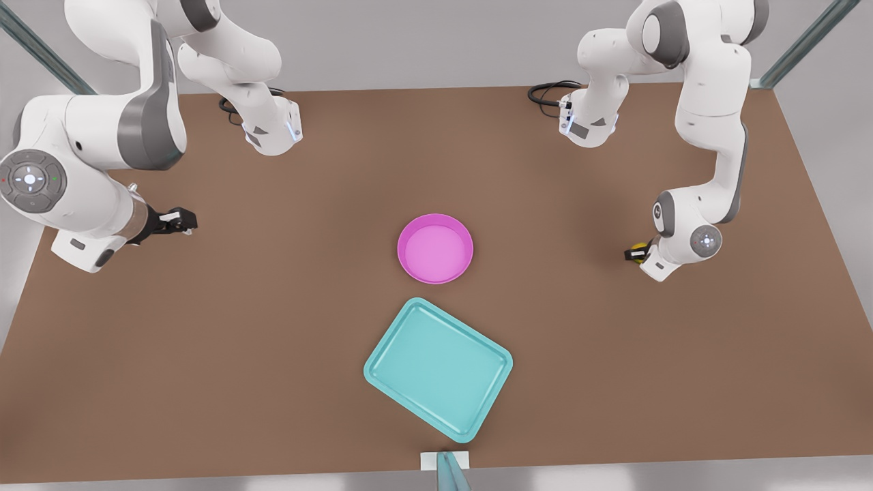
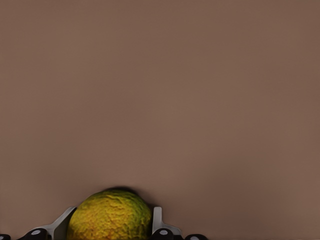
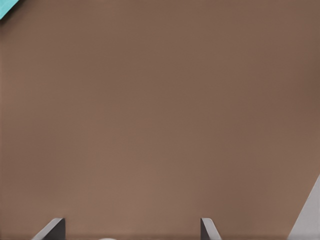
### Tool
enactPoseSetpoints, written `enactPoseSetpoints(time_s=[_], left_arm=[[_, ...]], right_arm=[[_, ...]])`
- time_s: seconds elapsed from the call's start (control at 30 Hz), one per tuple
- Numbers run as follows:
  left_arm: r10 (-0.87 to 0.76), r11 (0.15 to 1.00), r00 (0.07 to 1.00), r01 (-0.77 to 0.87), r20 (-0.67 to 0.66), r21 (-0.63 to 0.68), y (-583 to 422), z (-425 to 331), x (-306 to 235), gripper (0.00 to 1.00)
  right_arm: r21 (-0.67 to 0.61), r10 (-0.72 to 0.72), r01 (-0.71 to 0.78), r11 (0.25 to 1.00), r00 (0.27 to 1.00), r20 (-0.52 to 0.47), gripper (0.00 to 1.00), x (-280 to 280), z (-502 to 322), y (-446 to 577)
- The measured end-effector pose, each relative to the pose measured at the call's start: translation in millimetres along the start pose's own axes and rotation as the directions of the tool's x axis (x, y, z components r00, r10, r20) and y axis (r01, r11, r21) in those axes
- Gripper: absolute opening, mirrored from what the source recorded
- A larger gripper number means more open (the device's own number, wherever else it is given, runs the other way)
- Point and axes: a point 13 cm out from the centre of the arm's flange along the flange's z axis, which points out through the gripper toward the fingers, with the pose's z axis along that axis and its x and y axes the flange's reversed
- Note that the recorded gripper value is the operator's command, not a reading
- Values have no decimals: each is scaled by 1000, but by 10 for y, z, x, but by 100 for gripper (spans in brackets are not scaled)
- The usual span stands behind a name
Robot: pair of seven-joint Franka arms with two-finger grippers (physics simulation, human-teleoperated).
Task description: Place the orange on the plate with the left arm and the plate on the tray with the right arm
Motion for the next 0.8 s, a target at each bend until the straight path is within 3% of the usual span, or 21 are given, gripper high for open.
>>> enactPoseSetpoints(time_s=[0.1, 0.17, 0.27, 0.37, 0.5, 0.6, 0.8], left_arm=[[1, 1000, 1000, -1, -6, -2, -1, 41, 5, 75], [2, 1000, 1000, -2, -6, -5, 0, 43, 2, 54], [7, 1000, 1000, -7, 6, -10, -40, -80, -55, 54], [30, 1000, 998, -30, 50, 1, -249, -677, -304, 56], [260, 963, 960, -265, 101, 40, -2227, -1472, -431, 57], [417, 906, 904, -422, 96, 35, -3974, -1511, -66, 57], [445, 888, 892, -451, 75, 89, -5960, -1233, 789, 57]], right_arm=[[1, -4, 4, 1000, 1000, 1, 100, -4, -6, 16], [2, -5, 5, 1000, 1000, 0, 100, -7, -3, 17], [3, -6, 6, 1000, 1000, 0, 100, -10, -1, 18], [3, -7, 7, 1000, 1000, 0, 100, -10, -1, 18], [4, -7, 7, 1000, 1000, 0, 100, -9, 0, 9], [7, -6, 6, 1000, 1000, 0, 100, -7, 0, -3], [10, -6, 6, 1000, 1000, -2, 100, -6, 3, -8]])
